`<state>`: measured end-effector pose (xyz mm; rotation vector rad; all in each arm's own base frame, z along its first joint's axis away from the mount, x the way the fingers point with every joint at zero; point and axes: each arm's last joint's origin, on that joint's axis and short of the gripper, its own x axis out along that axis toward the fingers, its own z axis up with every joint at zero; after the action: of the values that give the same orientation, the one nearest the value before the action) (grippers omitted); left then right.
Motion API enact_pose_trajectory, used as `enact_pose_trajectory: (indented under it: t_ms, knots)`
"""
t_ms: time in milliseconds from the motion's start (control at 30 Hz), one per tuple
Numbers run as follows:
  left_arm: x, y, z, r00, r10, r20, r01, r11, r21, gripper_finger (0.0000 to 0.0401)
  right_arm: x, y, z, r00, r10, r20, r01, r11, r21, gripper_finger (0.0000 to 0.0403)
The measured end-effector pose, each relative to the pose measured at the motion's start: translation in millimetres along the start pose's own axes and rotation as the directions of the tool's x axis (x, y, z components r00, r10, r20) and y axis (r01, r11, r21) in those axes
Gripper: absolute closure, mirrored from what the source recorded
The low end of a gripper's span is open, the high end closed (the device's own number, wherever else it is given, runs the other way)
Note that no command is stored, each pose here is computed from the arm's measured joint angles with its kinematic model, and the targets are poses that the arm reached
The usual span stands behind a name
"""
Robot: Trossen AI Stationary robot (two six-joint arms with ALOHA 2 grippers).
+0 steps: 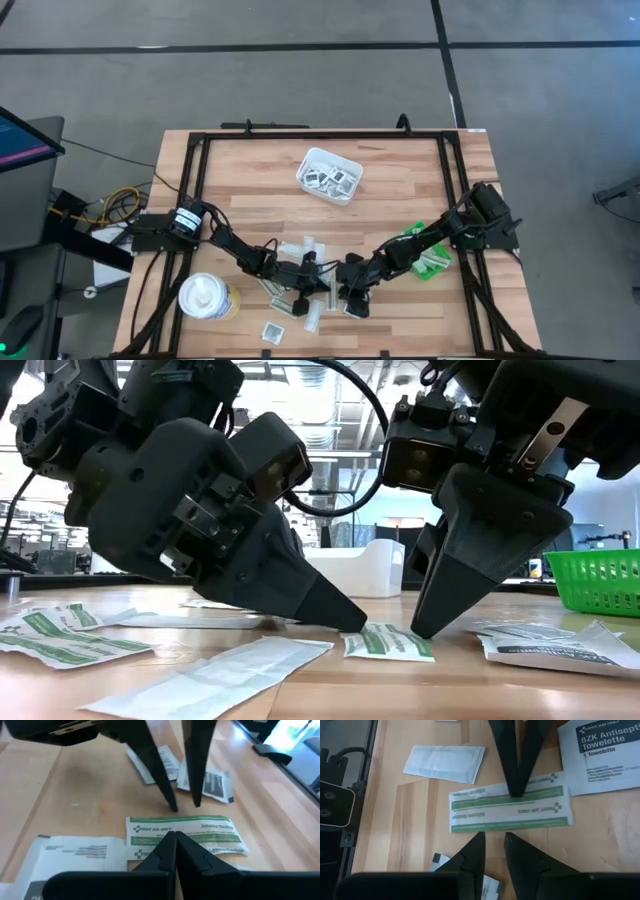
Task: Pick & Place First Aid Supplies
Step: Put the bandage pack into the green bin
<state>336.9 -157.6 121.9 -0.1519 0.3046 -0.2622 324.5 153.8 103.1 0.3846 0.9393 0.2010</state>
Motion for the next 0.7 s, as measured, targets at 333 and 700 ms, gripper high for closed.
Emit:
enact_pose_trajectory:
  t_ms: [333, 700]
  knots:
    - [-12.4, -7.3, 27.7, 0.995, 0.037, 0.087, -0.041, 0.998, 0.038, 0.0370, -21.4, 4.7, 3.8, 0.999, -0.016, -0.029, 0.014, 0.997, -0.070, 0.0333]
    - [-7.6, -1.2, 12.9, 0.992, 0.122, 0.021, -0.122, 0.992, 0.043, 0.0258, -28.3, 6.2, 2.9, 0.998, -0.035, -0.051, 0.029, 0.991, -0.130, 0.0333]
